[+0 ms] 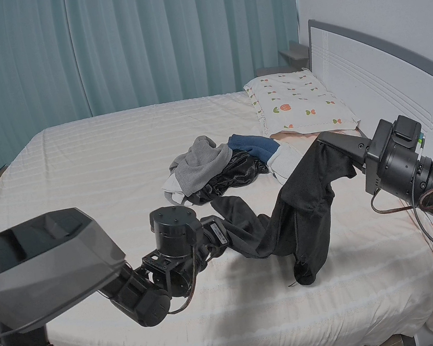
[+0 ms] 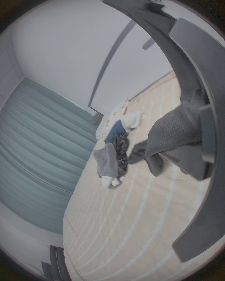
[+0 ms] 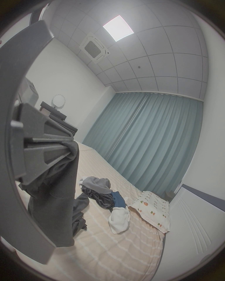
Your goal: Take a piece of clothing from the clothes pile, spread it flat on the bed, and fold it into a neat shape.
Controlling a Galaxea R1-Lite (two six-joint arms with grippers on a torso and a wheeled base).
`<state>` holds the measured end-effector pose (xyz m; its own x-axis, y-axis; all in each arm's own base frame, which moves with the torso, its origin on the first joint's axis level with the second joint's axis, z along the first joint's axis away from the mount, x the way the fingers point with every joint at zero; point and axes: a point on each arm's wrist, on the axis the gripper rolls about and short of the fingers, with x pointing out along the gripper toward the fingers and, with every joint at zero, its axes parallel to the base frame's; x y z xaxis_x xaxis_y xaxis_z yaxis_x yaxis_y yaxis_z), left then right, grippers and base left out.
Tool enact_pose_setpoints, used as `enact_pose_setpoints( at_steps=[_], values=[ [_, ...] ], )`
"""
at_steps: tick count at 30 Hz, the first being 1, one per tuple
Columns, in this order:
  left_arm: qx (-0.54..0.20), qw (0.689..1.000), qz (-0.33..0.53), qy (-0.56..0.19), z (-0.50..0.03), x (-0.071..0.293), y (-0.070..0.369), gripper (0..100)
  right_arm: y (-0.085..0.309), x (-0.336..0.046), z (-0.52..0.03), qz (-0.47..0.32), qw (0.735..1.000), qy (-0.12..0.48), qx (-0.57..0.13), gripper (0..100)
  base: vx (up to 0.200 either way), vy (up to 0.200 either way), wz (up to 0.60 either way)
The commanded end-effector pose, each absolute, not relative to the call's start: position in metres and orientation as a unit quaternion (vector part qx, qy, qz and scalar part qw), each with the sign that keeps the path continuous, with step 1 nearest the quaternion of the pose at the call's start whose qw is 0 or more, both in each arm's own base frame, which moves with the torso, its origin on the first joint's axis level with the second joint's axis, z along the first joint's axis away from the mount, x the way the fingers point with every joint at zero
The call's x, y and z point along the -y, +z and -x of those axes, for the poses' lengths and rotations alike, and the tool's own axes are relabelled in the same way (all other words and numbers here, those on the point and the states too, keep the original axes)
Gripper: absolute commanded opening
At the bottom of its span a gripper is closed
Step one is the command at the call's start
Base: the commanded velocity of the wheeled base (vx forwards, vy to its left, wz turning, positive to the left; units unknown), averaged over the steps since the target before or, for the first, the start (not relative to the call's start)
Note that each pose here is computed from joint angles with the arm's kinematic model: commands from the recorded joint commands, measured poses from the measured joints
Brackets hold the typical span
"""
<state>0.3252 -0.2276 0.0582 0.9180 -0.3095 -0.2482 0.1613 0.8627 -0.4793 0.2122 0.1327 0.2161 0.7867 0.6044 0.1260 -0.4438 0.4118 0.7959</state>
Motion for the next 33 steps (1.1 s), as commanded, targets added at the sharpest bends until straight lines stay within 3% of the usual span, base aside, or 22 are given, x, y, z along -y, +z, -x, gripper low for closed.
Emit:
enact_pose_setpoints(
  at_steps=[1, 10, 14, 27, 33],
  values=[
    [-0.059, 0.943, 0.290, -0.154, -0.294, 0.203, 0.159, 0, 0.188, -0.133, -0.248, -0.443, 0.850, 0.271, -0.093, 0, 0.000, 0.000, 0.00],
    [-0.087, 0.930, 0.337, -0.121, -0.268, 0.168, 0.151, 0, 0.221, -0.129, -0.257, -0.459, 0.854, 0.240, 0.044, 0, 0.000, 0.000, 0.00],
    [-0.116, 0.912, 0.380, -0.107, -0.265, 0.162, 0.138, 0, 0.207, -0.135, -0.257, -0.455, 0.858, 0.238, 0.021, 0, 0.000, 0.000, 0.00],
    [-0.153, 0.908, 0.374, -0.108, -0.257, 0.153, 0.120, 0, 0.178, -0.139, -0.251, -0.439, 0.869, 0.226, -0.033, 0, 0.000, 0.000, 0.00],
    [-0.173, 0.901, 0.385, -0.098, -0.252, 0.150, 0.111, 0, 0.163, -0.142, -0.253, -0.432, 0.874, 0.217, -0.058, 0, -0.200, 0.000, 0.00]
  ],
)
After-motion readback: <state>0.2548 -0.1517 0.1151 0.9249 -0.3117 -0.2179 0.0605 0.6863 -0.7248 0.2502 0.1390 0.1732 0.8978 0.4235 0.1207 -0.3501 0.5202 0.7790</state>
